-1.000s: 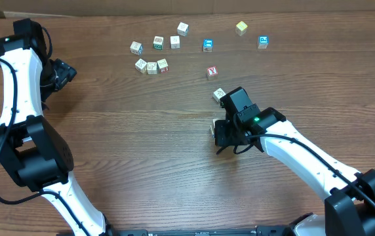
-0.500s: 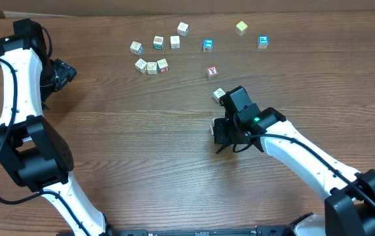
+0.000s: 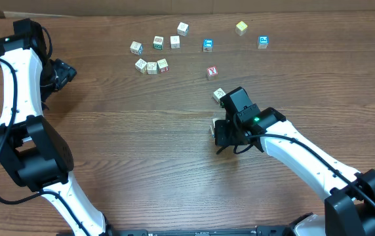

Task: Form a tower
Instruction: 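Raise the right gripper and move it toward the far blocks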

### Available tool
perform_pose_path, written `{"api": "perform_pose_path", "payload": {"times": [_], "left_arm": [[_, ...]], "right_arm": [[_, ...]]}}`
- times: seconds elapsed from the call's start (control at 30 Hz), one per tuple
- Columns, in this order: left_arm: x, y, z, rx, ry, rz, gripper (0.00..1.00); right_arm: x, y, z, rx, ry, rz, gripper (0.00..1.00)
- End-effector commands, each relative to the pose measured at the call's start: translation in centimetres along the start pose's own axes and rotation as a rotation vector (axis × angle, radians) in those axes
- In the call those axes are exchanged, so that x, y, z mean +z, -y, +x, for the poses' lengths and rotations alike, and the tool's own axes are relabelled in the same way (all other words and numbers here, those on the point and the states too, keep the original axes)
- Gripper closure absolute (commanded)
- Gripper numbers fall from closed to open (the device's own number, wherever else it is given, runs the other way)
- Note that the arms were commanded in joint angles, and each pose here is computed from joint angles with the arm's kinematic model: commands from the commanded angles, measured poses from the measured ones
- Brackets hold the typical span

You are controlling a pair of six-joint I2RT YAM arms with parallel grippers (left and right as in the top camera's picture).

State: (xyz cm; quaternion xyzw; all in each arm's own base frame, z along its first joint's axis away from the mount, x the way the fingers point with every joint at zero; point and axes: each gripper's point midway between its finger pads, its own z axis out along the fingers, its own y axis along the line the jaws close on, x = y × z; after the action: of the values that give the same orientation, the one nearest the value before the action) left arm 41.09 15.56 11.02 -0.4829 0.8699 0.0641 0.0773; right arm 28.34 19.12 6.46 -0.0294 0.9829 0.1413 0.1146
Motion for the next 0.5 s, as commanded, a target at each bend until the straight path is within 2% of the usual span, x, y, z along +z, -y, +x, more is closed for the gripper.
{"api": "perform_pose_path", "payload": {"times": [0.0,0.47], "left_arm": [[-0.25,0.39,-0.17,0.012,0.011,0.006,0.01],[-0.25,0.39,-0.17,0.012,0.011,0.006,0.00]], "right_arm": [[-0.03,0.07,-0.54,-0.006,0.029,0.014,0.96],[-0.03,0.27,-0.29,-0.004,0.020,0.023,0.96]]}}
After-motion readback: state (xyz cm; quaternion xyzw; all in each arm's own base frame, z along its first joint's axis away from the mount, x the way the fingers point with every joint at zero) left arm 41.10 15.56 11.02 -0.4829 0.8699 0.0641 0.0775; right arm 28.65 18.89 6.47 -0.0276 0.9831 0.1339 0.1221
